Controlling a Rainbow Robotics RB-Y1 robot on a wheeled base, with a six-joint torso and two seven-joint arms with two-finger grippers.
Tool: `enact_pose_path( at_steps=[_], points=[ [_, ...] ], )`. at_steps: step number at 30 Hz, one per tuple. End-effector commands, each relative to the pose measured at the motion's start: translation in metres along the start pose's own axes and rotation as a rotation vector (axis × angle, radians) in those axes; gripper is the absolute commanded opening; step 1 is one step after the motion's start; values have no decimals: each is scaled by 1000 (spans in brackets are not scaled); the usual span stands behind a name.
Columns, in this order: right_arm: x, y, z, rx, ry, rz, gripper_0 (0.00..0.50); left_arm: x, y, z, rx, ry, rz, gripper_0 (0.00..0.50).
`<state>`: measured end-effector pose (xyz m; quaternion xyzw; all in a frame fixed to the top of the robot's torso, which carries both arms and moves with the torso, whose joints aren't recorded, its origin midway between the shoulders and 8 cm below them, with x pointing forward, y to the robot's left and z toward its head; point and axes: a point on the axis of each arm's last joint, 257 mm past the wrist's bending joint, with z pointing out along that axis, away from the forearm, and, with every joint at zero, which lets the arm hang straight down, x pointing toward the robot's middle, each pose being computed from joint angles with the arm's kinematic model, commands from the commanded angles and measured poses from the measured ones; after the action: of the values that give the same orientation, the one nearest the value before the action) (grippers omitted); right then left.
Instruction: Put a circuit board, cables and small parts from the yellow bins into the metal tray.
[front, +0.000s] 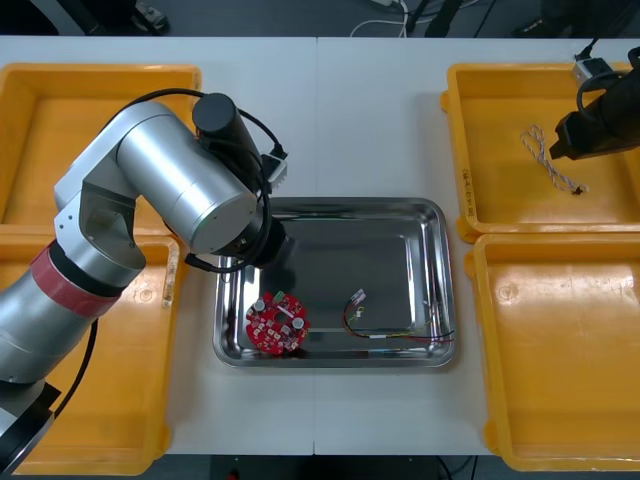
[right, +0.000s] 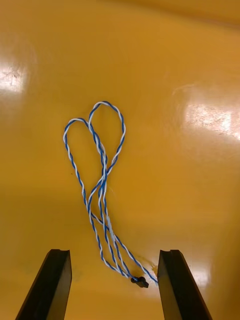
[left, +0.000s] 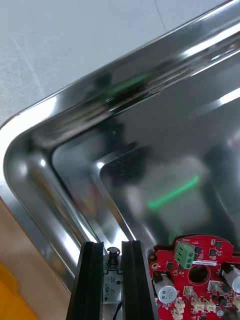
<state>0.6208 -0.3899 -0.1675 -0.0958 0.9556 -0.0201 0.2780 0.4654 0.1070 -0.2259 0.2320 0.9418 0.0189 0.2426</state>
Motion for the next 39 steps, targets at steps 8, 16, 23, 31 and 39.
enact_pose_path(
  at_steps=[8,16,23,31,39],
  points=[
    [-33,5,0,-29,-112,-118,500,-21,-36,17,64,-91,-86,0],
    [-27,6,9,-41,-104,-85,500,-24,-31,36,48,-101,-92,0],
    [-23,11,23,-71,-128,-43,500,-20,-25,42,35,-84,-94,0],
    [-22,14,28,-63,-124,-56,500,-21,-21,52,39,-86,-109,1],
    [-19,17,40,-37,-126,-80,500,-20,-23,54,41,-86,-110,176]
  ],
)
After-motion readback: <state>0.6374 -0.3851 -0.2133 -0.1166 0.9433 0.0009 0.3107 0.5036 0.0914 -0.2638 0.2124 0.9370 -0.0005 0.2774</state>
